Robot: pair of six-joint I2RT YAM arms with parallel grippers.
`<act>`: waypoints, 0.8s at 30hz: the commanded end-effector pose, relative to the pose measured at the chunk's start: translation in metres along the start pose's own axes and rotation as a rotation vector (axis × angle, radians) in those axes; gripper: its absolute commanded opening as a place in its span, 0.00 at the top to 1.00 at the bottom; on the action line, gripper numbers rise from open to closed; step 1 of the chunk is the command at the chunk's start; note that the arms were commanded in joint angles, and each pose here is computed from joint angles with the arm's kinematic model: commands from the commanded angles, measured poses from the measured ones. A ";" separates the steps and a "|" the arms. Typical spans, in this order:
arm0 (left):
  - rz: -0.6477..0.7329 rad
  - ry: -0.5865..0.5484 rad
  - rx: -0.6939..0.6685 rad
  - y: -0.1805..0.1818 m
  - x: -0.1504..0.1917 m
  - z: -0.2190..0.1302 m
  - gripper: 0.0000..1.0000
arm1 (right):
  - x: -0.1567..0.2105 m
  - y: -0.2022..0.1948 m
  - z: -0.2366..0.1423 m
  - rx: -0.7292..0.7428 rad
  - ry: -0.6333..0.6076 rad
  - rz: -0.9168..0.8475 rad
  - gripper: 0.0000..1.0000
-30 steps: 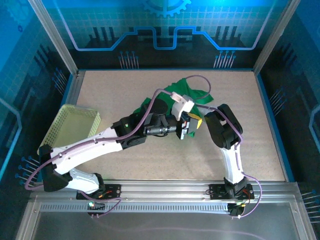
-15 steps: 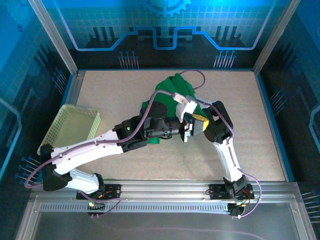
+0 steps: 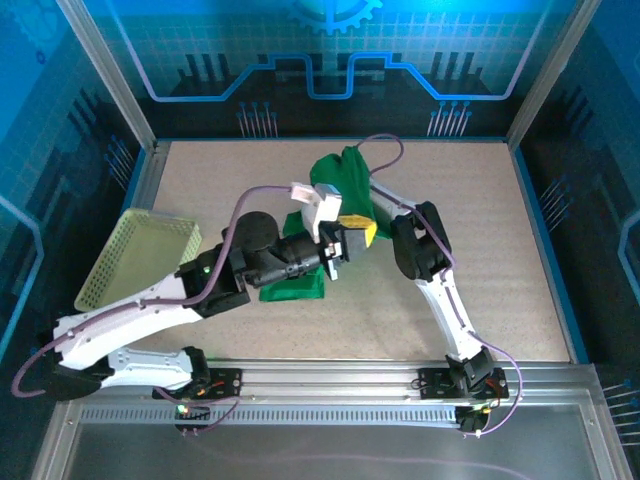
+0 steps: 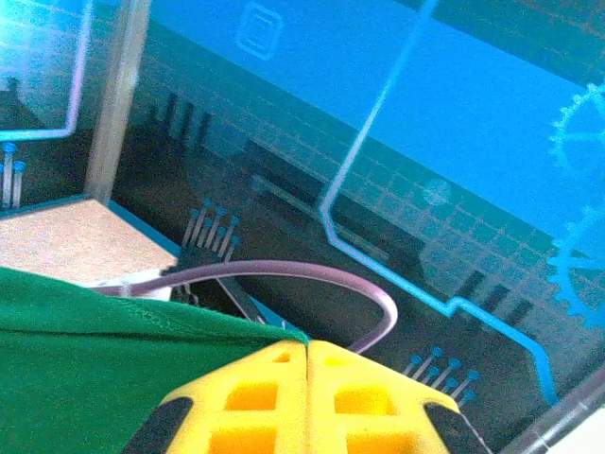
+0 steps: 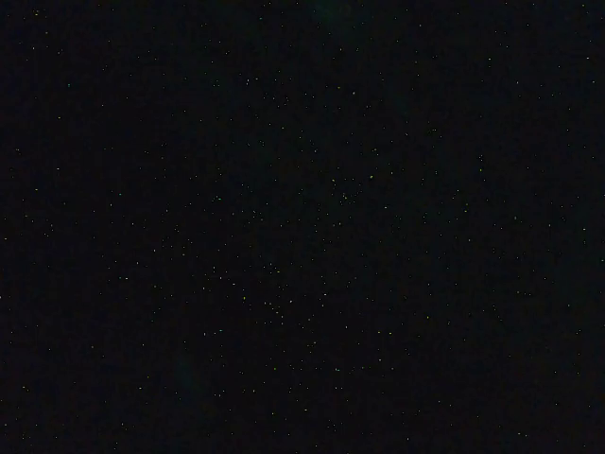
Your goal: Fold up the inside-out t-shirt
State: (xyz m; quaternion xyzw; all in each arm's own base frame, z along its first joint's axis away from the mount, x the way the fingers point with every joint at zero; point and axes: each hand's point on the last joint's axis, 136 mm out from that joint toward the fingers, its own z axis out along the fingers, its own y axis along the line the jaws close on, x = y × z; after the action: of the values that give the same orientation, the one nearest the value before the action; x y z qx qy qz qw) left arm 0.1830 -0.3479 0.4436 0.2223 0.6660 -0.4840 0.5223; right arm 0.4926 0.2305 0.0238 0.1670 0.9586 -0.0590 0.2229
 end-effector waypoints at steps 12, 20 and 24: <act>-0.064 -0.112 -0.352 0.106 -0.016 -0.054 1.00 | 0.026 -0.070 0.032 0.193 0.129 -0.041 0.11; -0.072 -0.127 -0.374 0.114 -0.021 -0.059 1.00 | 0.027 -0.076 0.029 0.217 0.109 -0.030 0.20; -0.068 -0.139 -0.417 0.122 -0.026 -0.068 1.00 | 0.027 -0.077 0.029 0.203 0.105 -0.021 0.45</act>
State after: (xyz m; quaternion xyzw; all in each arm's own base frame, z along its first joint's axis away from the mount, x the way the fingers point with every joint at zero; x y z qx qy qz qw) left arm 0.2559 -0.2456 0.4059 0.0755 0.7274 -0.3716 0.5719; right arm 0.4887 0.1864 0.0211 0.1947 0.9514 -0.0927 0.2200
